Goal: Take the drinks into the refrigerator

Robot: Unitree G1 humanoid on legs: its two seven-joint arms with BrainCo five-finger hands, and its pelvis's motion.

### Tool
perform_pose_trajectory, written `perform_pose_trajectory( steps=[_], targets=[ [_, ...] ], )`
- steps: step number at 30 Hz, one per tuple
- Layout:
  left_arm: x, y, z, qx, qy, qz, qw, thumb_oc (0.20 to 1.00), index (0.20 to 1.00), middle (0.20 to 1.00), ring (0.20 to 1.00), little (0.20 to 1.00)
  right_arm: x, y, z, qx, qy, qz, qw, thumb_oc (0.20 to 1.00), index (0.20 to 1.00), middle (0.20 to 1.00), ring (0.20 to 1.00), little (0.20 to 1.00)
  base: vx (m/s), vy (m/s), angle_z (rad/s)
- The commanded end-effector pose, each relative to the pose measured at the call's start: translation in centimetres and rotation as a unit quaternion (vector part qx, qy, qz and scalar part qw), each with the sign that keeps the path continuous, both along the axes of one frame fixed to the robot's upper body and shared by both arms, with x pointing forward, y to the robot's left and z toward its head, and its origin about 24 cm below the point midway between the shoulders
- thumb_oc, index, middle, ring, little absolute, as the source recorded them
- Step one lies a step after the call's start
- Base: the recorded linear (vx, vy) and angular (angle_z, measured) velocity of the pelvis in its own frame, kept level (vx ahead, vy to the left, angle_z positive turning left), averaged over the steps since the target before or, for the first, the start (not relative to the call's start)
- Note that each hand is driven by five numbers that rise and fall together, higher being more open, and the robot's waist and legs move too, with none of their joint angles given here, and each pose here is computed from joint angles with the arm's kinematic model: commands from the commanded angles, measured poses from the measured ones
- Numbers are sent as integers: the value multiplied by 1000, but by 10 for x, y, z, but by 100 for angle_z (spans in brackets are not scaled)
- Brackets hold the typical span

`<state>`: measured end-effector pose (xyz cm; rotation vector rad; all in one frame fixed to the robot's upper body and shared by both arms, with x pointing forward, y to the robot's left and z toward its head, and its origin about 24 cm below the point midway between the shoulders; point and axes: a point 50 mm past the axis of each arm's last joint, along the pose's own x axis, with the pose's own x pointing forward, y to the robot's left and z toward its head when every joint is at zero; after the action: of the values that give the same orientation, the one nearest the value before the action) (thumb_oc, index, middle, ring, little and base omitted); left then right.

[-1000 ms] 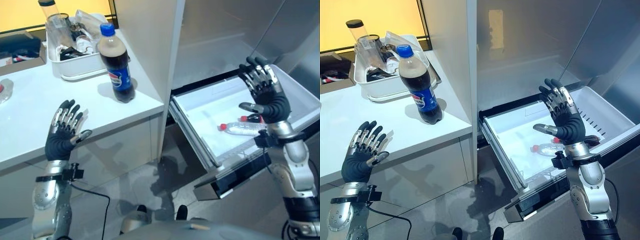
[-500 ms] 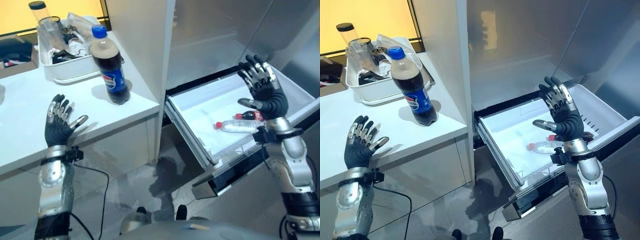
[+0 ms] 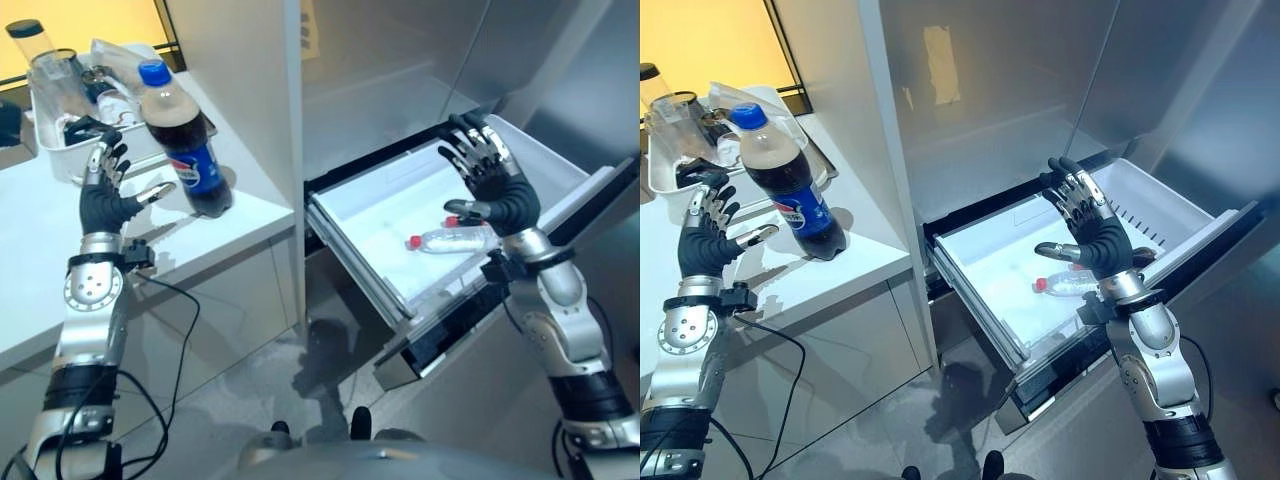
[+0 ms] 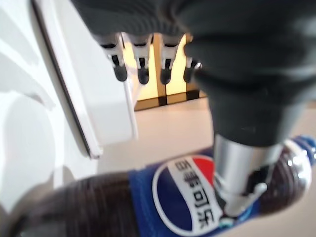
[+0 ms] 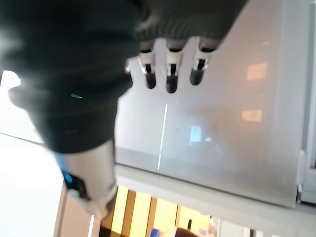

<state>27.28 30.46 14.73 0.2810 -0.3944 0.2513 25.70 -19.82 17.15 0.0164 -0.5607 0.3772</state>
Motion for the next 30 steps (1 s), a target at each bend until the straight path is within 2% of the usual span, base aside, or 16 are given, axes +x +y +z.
perform_pose_trajectory(
  steps=[1, 16, 30],
  targets=[
    [12, -4, 22, 19, -34, -19, 999, 1000, 1000, 1000, 1000, 1000, -2, 6, 28, -3, -61, 28, 998, 1000, 1000, 1000, 1000, 1000, 9, -4, -5],
    [11, -12, -8, 2, 25, -38, 999, 1000, 1000, 1000, 1000, 1000, -9, 4, 19, 6, -53, 24, 998, 1000, 1000, 1000, 1000, 1000, 0, 0, 0],
    [38, -28, -21, 8, 88, -59, 994, 1000, 1000, 1000, 1000, 1000, -7, 11, 13, 17, -37, 38, 998, 1000, 1000, 1000, 1000, 1000, 0, 0, 0]
  ],
)
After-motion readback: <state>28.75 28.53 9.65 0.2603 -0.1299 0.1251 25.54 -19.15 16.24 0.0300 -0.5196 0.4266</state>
